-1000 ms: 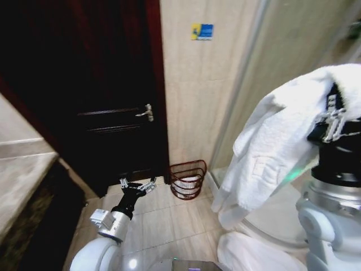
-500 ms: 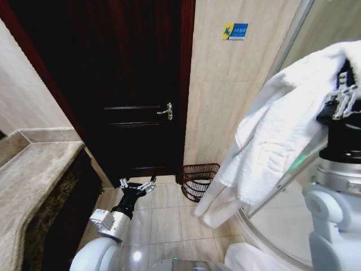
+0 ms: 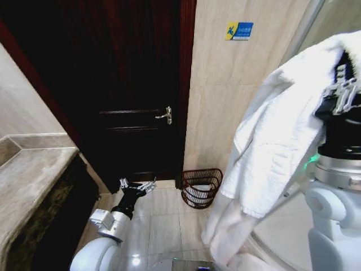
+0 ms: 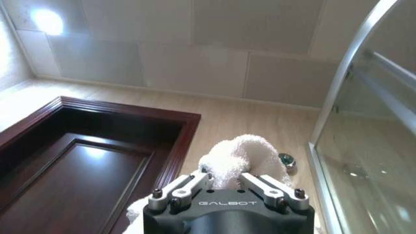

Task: Discard the used towel into the hamper.

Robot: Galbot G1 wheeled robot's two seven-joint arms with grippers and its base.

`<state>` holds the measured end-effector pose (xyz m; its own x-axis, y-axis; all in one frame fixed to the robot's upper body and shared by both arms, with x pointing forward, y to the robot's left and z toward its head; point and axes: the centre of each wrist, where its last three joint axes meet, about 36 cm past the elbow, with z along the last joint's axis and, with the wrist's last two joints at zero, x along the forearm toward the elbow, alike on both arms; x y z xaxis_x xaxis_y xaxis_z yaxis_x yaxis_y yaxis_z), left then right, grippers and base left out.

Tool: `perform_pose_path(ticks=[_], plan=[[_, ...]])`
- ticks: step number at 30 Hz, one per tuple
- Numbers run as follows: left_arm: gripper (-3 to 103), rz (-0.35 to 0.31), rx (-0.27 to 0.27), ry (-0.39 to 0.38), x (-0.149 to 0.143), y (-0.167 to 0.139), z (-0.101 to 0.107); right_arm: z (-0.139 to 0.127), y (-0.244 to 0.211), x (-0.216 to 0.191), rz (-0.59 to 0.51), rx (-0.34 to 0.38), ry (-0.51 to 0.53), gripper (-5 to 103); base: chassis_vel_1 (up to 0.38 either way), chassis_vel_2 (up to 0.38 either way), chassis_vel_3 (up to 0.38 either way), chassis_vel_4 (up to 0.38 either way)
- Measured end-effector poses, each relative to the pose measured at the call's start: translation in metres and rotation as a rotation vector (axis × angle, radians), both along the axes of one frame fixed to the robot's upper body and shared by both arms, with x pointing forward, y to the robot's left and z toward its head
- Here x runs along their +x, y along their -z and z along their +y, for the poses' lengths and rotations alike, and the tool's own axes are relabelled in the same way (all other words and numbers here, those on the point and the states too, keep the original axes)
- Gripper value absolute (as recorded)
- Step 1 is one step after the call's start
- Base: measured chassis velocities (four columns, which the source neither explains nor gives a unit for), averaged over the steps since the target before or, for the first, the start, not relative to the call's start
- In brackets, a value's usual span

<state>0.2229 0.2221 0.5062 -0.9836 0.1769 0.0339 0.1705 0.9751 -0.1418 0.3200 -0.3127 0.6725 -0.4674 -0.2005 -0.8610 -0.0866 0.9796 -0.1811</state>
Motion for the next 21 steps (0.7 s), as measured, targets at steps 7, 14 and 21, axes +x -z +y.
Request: perform_pose_path(ticks=[7,14,21], plan=[[100,0.000,0.000,0.000,0.000,0.000,0.000,-0.002,-0.018,0.002,-0.030,-0.007,-0.052,8,-0.179,0.196,0.138,-0.162],[100,0.000,0.000,0.000,0.000,0.000,0.000,-0.017,-0.048,0.015,-0.075,-0.040,-0.058,8,0.017,0.022,0.015,0.047],[100,0.000,0.000,0.000,0.000,0.000,0.000,-0.042,-0.083,0.048,-0.133,-0.039,-0.013,8,0.059,0.000,0.010,0.067]])
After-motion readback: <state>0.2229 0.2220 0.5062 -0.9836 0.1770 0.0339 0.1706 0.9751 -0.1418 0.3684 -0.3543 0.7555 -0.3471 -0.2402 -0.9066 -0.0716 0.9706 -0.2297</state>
